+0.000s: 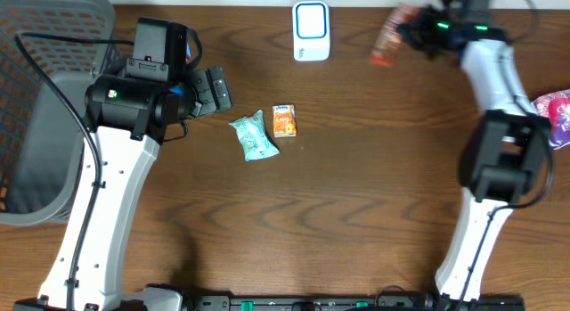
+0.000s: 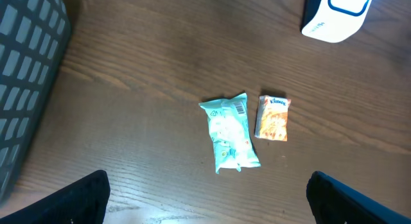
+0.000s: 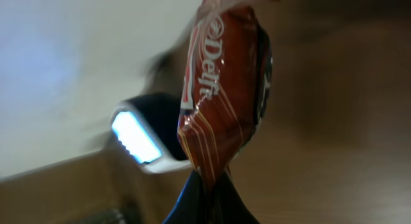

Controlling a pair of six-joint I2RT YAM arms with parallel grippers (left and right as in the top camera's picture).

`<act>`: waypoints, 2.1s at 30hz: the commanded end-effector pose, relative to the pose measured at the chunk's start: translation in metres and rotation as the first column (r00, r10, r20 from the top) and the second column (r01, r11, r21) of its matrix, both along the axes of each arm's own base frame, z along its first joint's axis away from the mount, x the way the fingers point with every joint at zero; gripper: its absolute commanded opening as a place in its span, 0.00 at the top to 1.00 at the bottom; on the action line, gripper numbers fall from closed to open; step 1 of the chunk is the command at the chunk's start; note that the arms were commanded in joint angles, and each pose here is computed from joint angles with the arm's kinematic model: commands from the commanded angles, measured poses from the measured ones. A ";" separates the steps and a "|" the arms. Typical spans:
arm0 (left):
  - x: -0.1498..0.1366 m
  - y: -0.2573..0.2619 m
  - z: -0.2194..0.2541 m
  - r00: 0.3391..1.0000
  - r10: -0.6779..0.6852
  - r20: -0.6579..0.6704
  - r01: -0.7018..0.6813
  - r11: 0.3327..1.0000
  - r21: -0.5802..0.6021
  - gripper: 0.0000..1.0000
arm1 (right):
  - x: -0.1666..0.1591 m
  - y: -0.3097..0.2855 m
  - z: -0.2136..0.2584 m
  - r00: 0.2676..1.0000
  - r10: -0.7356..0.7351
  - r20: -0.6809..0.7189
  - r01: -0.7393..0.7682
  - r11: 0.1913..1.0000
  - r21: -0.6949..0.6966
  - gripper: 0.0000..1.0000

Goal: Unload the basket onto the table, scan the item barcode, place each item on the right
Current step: 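Carry the Toffee bar to the far right edge and release it, then reach the right gripper to the orange Kleenex pack and grasp it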

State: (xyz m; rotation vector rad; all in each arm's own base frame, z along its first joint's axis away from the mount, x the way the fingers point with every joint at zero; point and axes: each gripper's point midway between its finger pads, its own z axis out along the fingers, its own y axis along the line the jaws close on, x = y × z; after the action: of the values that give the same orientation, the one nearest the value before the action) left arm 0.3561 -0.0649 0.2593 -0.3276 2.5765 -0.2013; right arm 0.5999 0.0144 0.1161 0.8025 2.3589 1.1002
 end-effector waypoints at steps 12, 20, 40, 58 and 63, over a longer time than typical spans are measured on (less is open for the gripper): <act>0.000 0.001 -0.002 1.000 0.006 -0.008 -0.006 1.000 -0.004 0.02 | -0.115 -0.248 -0.013 0.959 -0.243 -0.148 0.169 0.905 -0.390 0.99; 0.000 0.001 -0.002 1.000 0.006 -0.008 -0.006 1.000 -0.003 0.02 | -0.138 -0.292 -0.020 0.926 -0.335 -0.173 0.216 0.848 -0.483 0.44; 0.000 0.001 -0.002 1.000 0.006 -0.008 -0.006 1.000 -0.004 0.02 | -0.106 -0.068 0.087 0.973 0.224 0.056 -0.213 0.964 -0.160 0.22; 0.000 0.001 -0.002 1.000 0.006 -0.008 -0.006 1.000 -0.003 0.02 | -0.133 0.214 -0.019 0.865 0.484 -0.137 -0.502 0.813 -0.296 0.40; 0.000 0.001 -0.002 1.000 0.006 -0.008 -0.006 1.000 -0.003 0.02 | -0.145 0.265 -0.032 0.840 0.537 -0.076 -0.528 0.778 -0.341 0.47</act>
State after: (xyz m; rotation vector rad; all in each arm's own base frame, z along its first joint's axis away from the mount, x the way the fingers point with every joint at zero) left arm 0.3562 -0.0649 0.2594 -0.3275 2.5761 -0.2015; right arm 0.4636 0.2620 0.1017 -0.0770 2.7019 0.8858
